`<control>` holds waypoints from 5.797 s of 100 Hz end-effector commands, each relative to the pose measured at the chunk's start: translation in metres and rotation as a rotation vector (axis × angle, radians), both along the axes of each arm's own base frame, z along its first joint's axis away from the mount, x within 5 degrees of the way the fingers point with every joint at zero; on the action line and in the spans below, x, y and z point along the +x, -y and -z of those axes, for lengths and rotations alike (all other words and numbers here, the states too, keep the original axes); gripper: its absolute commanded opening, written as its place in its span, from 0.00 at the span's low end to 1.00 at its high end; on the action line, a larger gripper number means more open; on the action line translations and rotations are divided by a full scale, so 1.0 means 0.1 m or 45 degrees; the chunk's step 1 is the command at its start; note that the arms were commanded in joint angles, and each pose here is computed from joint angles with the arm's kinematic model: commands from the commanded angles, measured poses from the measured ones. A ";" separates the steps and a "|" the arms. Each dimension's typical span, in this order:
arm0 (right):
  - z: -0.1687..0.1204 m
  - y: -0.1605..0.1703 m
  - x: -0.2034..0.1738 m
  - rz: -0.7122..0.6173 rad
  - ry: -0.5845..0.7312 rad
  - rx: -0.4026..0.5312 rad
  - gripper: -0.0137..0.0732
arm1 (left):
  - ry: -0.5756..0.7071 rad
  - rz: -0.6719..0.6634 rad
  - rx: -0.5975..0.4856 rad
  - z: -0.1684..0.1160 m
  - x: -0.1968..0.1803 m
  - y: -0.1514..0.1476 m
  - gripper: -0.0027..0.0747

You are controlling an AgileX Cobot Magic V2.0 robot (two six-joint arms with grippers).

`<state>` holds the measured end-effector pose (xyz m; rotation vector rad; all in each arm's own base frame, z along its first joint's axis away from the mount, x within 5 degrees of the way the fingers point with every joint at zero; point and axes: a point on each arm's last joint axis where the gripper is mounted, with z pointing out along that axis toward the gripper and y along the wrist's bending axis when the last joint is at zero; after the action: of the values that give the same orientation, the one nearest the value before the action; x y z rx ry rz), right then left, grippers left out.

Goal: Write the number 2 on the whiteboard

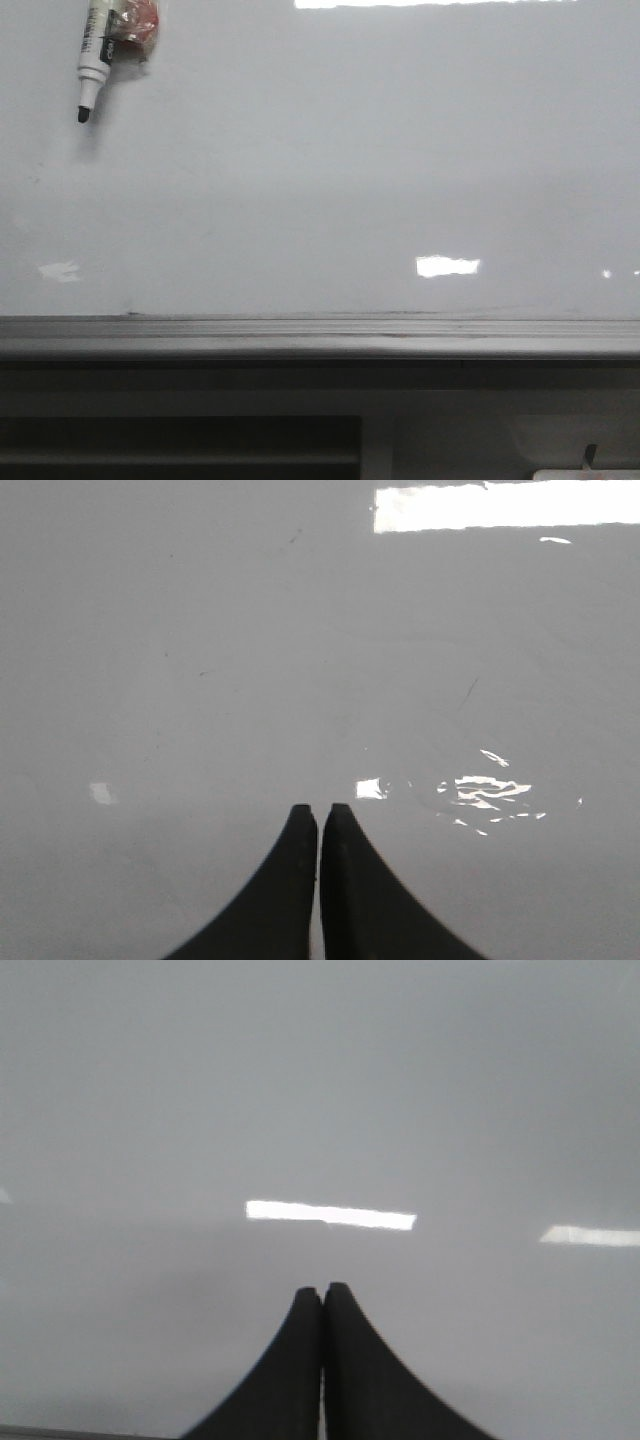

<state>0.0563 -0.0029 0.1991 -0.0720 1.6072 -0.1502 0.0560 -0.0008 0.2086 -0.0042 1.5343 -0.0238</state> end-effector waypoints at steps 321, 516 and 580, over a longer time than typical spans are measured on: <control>-1.10 -0.34 0.48 -0.390 -0.449 0.453 0.63 | -0.298 0.685 -0.133 -1.07 1.24 1.28 0.49; -1.75 -1.34 1.22 -1.634 -0.912 0.275 0.63 | -0.384 1.479 0.575 -1.46 0.70 1.99 0.01; -1.74 -1.34 1.21 -1.649 -0.915 0.267 0.49 | -0.350 1.533 0.550 -1.47 0.72 2.08 0.01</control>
<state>0.1807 0.1294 0.3576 -1.0633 2.0371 1.1171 0.1271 -0.2082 0.3348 1.3942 1.6470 -0.6412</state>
